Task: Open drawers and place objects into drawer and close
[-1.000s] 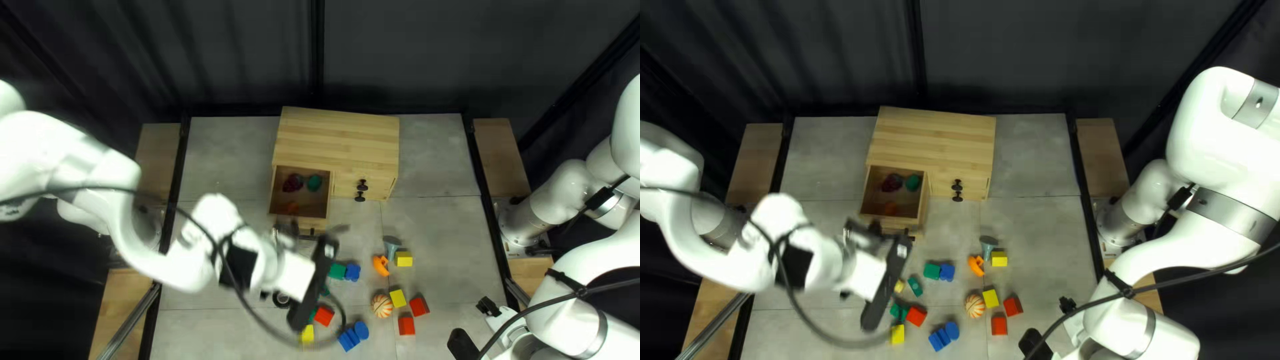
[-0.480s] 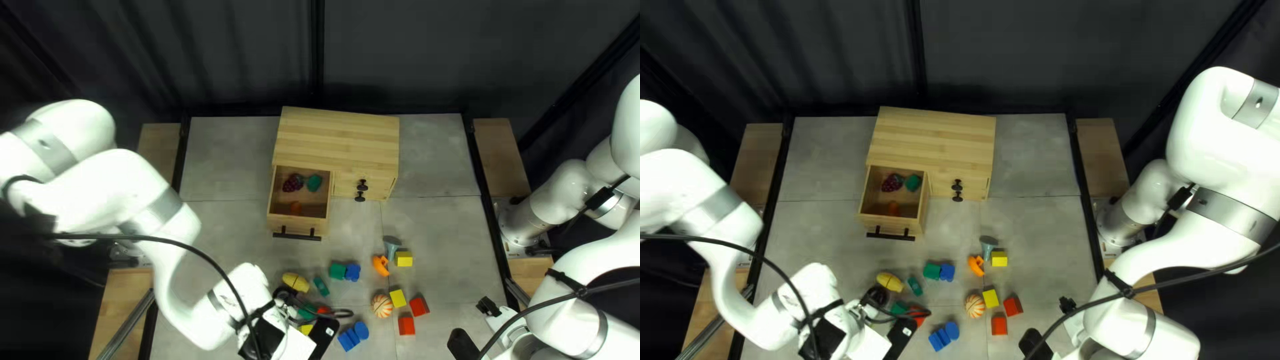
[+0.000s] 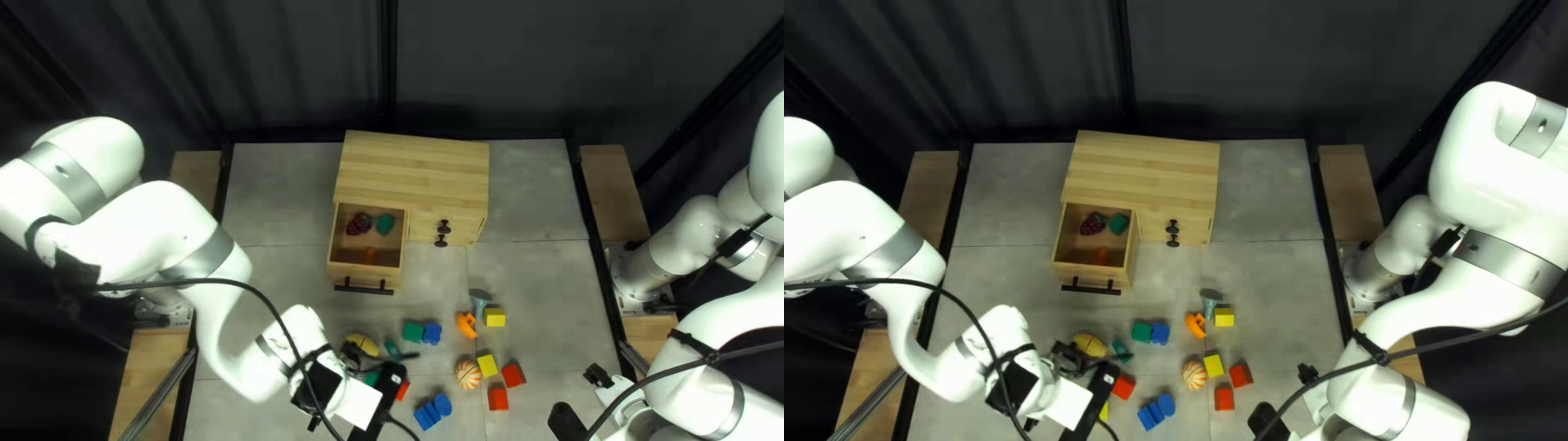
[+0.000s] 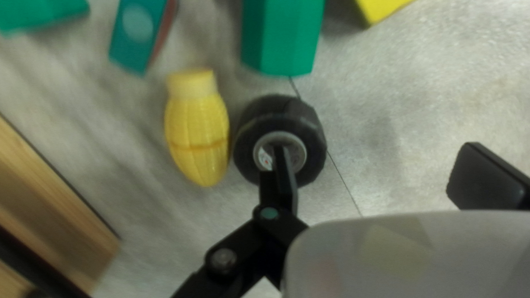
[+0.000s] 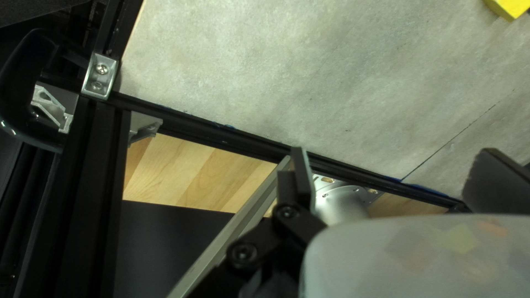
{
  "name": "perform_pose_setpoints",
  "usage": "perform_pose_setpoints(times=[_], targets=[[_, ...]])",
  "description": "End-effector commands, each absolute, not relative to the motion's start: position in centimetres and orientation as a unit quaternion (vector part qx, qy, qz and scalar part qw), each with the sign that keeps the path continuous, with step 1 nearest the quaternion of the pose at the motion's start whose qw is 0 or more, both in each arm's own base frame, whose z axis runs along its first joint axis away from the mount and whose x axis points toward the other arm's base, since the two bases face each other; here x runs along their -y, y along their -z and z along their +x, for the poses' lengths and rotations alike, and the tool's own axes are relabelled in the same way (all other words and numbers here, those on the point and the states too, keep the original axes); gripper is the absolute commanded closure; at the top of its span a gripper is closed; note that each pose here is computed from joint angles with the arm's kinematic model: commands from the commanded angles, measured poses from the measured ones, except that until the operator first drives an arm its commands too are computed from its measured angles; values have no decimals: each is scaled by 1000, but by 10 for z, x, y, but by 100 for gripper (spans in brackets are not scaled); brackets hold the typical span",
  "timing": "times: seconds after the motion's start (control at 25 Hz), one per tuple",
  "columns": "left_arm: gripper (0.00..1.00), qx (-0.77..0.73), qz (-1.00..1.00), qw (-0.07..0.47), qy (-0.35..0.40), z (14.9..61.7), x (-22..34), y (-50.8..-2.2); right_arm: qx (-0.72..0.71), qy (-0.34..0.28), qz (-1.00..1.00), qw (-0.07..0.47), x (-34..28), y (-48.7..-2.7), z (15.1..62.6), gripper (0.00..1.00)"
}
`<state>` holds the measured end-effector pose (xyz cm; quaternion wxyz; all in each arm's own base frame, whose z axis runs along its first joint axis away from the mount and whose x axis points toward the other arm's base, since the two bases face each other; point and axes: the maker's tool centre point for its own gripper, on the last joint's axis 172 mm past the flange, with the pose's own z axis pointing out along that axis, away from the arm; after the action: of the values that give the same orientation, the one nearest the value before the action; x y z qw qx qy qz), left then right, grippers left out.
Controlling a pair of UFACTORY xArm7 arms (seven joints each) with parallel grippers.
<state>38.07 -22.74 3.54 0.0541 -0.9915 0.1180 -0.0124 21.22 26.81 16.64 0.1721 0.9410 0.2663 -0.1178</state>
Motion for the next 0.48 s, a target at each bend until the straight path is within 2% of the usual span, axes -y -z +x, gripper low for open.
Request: perform_pose_setpoints(times=[0.04,0.48], targets=[[0,-41,-996,69,46,391,224,-39,-266,118,941,172,-268,-166,212,0],[0,118,-987,81,71,392,201,-46,-266,118,941,172,-268,-166,212,0]])
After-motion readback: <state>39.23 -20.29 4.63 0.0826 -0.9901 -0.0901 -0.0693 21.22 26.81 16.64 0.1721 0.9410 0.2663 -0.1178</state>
